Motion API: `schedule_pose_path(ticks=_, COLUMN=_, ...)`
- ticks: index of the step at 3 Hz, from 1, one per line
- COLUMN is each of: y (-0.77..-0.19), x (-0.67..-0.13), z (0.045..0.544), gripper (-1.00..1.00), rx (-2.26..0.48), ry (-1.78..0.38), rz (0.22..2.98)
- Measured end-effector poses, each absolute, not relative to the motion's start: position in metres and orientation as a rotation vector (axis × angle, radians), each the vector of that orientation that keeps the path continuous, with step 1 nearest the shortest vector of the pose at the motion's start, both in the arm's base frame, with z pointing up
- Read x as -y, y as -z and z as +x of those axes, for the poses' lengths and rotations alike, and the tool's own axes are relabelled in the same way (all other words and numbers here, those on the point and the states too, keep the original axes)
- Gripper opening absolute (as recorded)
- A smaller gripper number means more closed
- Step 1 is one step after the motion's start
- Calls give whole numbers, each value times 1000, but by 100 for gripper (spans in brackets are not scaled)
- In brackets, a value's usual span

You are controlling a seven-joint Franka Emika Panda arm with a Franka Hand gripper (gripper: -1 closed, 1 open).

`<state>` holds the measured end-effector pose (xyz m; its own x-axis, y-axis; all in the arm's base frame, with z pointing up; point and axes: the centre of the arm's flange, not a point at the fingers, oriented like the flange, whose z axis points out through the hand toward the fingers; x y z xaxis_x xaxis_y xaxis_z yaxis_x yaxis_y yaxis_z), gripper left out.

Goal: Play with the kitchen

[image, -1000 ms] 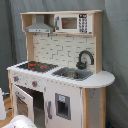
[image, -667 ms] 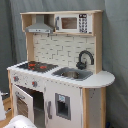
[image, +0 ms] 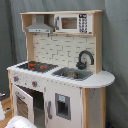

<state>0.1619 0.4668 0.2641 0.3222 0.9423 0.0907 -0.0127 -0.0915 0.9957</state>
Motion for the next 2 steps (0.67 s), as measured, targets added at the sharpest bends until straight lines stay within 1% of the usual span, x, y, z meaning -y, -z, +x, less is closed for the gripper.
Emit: schedule_pose_path(ticks=2, y=-272, x=-457, z=142, gripper=100, rx=-1056, ry=-938, rz=1296)
